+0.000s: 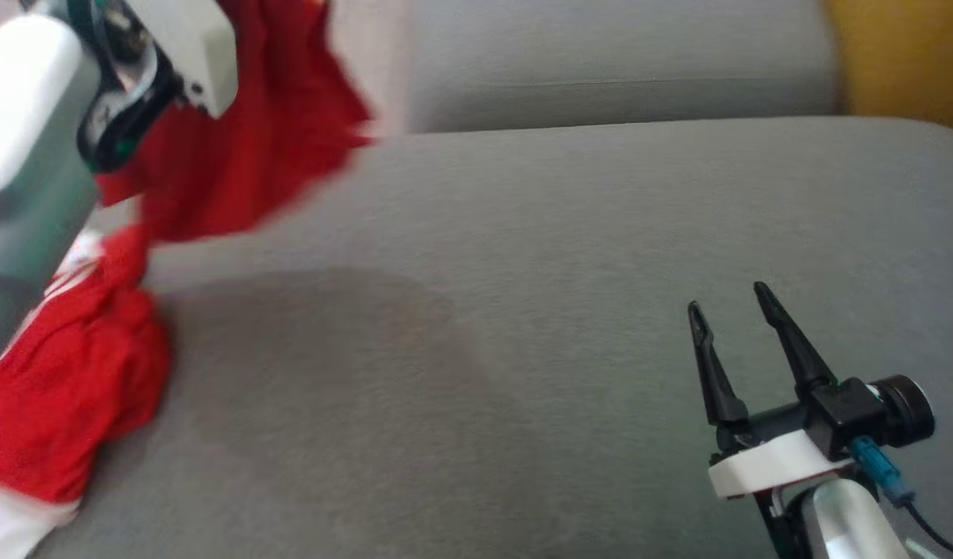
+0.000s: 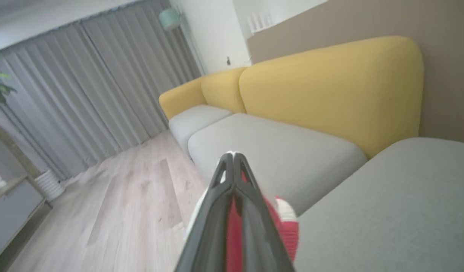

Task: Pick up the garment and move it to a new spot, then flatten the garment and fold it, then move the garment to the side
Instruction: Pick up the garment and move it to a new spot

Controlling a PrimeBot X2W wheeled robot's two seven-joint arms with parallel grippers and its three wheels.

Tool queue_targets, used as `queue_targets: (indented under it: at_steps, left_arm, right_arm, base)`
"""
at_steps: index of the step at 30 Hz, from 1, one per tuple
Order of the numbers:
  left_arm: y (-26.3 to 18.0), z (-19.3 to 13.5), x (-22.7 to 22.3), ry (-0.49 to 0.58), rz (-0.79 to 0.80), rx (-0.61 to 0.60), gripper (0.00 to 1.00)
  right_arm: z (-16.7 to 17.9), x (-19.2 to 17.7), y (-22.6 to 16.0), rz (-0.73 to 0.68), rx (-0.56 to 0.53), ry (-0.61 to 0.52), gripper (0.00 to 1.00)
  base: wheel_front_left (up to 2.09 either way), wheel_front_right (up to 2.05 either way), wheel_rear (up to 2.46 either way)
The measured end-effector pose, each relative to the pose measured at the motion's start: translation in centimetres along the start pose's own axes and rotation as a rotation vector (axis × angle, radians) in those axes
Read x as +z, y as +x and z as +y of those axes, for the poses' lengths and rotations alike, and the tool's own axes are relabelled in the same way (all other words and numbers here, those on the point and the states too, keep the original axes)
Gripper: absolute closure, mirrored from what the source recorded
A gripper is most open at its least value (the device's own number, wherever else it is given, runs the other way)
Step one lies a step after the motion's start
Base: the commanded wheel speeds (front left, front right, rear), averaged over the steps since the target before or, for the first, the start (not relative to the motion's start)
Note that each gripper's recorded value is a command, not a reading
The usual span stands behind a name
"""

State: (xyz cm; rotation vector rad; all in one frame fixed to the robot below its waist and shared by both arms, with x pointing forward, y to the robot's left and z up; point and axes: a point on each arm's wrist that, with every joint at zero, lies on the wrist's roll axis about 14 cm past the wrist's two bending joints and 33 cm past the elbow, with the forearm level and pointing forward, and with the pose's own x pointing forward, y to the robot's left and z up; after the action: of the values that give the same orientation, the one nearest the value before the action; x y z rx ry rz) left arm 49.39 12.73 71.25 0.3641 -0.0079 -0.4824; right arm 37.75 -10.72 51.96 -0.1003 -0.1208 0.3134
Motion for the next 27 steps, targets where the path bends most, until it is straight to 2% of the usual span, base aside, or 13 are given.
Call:
queue_targets:
  at_steps: [3, 6, 8, 9, 13, 16, 20, 23, 26, 27]
  left_arm:
    - [1.9, -2.5, 3.8, 0.021, -0.095, -0.07, 1.0]
    - [3.9, -6.2, 6.0, -0.004, -0.15, -0.165, 1.0]
    - [5.3, -9.3, 7.1, -0.038, -0.182, -0.247, 1.0]
    - [6.3, -13.0, 8.2, -0.083, -0.206, -0.341, 1.0]
    - [8.1, -19.5, 8.2, -0.143, -0.219, -0.51, 1.0]
    - [9.6, -22.6, 4.3, -0.19, -0.145, -0.582, 1.0]
    - [10.3, -25.8, -6.9, -0.305, 0.097, -0.622, 1.0]
    - [9.2, -27.3, -14.5, -0.361, 0.242, -0.617, 1.0]
    - [7.6, -27.9, -19.1, -0.432, 0.314, -0.586, 1.0]
    - [7.0, -28.0, -19.9, -0.452, 0.317, -0.575, 0.51]
  right_arm:
    - [-1.6, 0.7, -1.5, -0.014, -0.062, -0.006, 0.0]
    - [-3.2, 1.2, -3.0, -0.027, -0.126, -0.006, 0.0]
    - [-4.3, 1.5, -3.9, -0.031, -0.171, -0.008, 0.0]
    - [-5.3, 1.6, -4.7, -0.033, -0.212, -0.008, 0.0]
    - [-6.8, 0.8, -5.6, -0.005, -0.267, -0.006, 0.0]
    - [-7.8, 0.5, -5.1, 0.002, -0.293, 0.008, 0.0]
    - [-9.0, 0.3, -4.2, 0.007, -0.316, 0.015, 0.0]
    - [-9.4, -0.9, -4.4, 0.045, -0.33, 0.016, 0.0]
    - [-9.6, -1.4, -4.6, 0.062, -0.337, 0.014, 0.0]
    - [-9.5, -1.5, -4.6, 0.064, -0.337, 0.015, 0.0]
  base:
    - [0.0, 0.0, 0.0]
    - [0.0, 0.0, 0.0]
    - [0.0, 0.0, 0.0]
    - [0.0, 0.0, 0.0]
    - [0.0, 0.0, 0.0]
    - [0.0, 0.0, 0.0]
    - [0.0, 0.0, 0.0]
    - [0.0, 0.0, 0.0]
    - [0.0, 0.0, 0.0]
    - [0.0, 0.0, 0.0]
